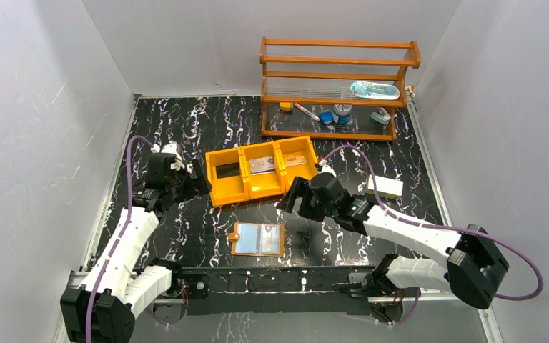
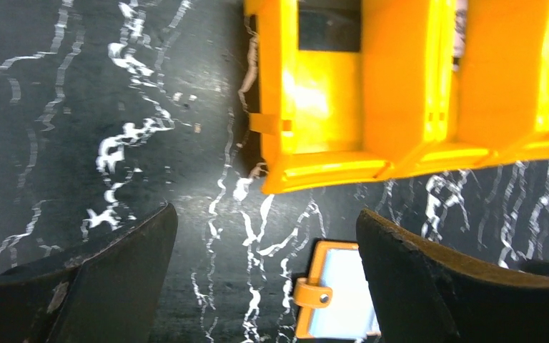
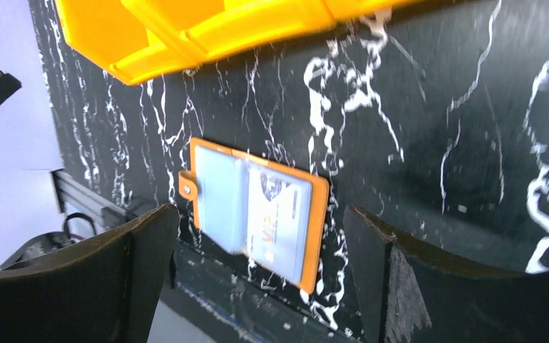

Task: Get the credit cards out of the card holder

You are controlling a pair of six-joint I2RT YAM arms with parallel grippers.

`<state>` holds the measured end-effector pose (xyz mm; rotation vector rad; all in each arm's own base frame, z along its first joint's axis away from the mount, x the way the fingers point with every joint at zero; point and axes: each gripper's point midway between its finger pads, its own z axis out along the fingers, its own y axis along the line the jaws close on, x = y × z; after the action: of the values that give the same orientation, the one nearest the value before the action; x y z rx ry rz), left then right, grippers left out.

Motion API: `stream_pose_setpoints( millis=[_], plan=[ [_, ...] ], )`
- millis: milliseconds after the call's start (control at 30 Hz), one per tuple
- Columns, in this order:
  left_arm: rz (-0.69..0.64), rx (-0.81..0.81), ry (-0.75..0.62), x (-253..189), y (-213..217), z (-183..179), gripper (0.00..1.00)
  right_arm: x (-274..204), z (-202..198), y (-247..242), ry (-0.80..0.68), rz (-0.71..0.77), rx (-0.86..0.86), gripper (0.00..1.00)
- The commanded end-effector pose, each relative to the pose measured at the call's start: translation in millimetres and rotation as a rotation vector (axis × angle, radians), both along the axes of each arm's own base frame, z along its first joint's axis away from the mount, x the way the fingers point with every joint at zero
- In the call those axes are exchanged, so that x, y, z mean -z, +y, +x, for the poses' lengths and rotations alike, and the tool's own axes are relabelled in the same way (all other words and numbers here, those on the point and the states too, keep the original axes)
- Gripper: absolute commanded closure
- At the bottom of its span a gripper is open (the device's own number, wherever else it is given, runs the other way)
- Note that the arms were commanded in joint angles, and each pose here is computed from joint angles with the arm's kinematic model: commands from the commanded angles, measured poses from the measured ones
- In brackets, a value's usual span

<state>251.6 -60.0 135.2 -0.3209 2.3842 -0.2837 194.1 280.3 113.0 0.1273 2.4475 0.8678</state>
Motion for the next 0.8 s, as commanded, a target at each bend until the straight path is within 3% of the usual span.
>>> stream_pose_setpoints(
  millis=[0, 200, 367, 567, 767],
  plan=[
    [-0.158, 0.137, -0.003, -15.2, -35.5, -0.5, 0.06, -4.6, -17.0, 7.4, 0.117, 0.190, 0.068, 0.07],
    [-0.383, 0.327, 0.075, -25.0, -84.2, -17.0, 0.10, 5.4, -26.6, 6.2, 0.152, 0.210, 0.053, 0.12],
    [-0.310, 0.436, 0.102, -16.9, -115.4, -37.4, 0.15, 8.9, -25.5, 13.6, 0.174, 0.176, 0.026, 0.28],
    [-0.250, 0.534, 0.187, 4.5, -150.7, -70.1, 0.30, 13.4, -26.1, 18.5, 0.188, 0.149, 0.011, 0.45],
    [-0.266, 0.600, 0.213, 18.5, -176.4, -87.4, 0.43, 19.7, -38.3, 30.9, 0.210, 0.147, -0.045, 0.54]
  ],
)
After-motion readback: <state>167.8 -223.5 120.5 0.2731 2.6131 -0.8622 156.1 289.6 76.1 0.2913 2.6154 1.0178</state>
